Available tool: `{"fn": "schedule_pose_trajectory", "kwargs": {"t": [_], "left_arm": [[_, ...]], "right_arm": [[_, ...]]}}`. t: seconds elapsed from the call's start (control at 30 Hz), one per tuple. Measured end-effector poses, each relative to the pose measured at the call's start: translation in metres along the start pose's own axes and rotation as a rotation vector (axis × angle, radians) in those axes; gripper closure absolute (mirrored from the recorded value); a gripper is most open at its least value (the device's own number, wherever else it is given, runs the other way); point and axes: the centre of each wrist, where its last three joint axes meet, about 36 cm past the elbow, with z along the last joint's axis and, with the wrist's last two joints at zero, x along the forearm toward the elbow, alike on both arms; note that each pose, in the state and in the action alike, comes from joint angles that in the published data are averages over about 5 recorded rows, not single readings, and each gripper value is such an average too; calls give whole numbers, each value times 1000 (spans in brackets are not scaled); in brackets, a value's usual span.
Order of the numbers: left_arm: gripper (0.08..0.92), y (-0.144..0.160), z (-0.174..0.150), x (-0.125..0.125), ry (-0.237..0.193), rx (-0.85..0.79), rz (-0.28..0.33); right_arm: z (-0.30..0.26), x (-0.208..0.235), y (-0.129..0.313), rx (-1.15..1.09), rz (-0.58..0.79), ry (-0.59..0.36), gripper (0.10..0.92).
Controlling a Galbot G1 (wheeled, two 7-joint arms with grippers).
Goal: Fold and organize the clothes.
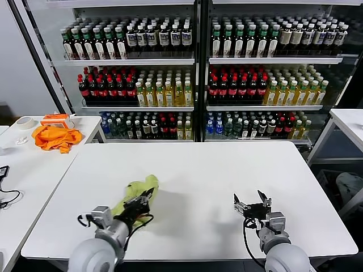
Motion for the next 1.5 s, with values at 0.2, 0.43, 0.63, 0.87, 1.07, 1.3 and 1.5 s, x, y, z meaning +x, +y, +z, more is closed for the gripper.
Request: {"fn": "schedule_pose_trajectory", "kwargs": {"t": [0.2,0.43,0.63,0.87,1.07,1.3,1.5], "left_arm": [[906,-17,2,-28,-5,59,8],[786,-37,1,-60,-11,130,27],[595,-47,-7,-76,-63,181,53],[387,-29,-18,-71,-159,110,40],[222,16,-23,-49,-249,-75,-46],[177,48,-12,-24,-269,-203,-117],[177,56,-4,-17,-264,-251,-138]], "right_arm": [[-5,6,-6,7,-3,-10,200],[-9,10,-13,13,6,-21,200],[-9,11,-17,19,-6,-30,200],[-13,10,-10,-8,-71,-50,200],[-14,3,18,-72,-170,-21,200],[-10,-18,66,-144,-270,72,200],[-10,-38,99,-164,-304,128,200]]}}
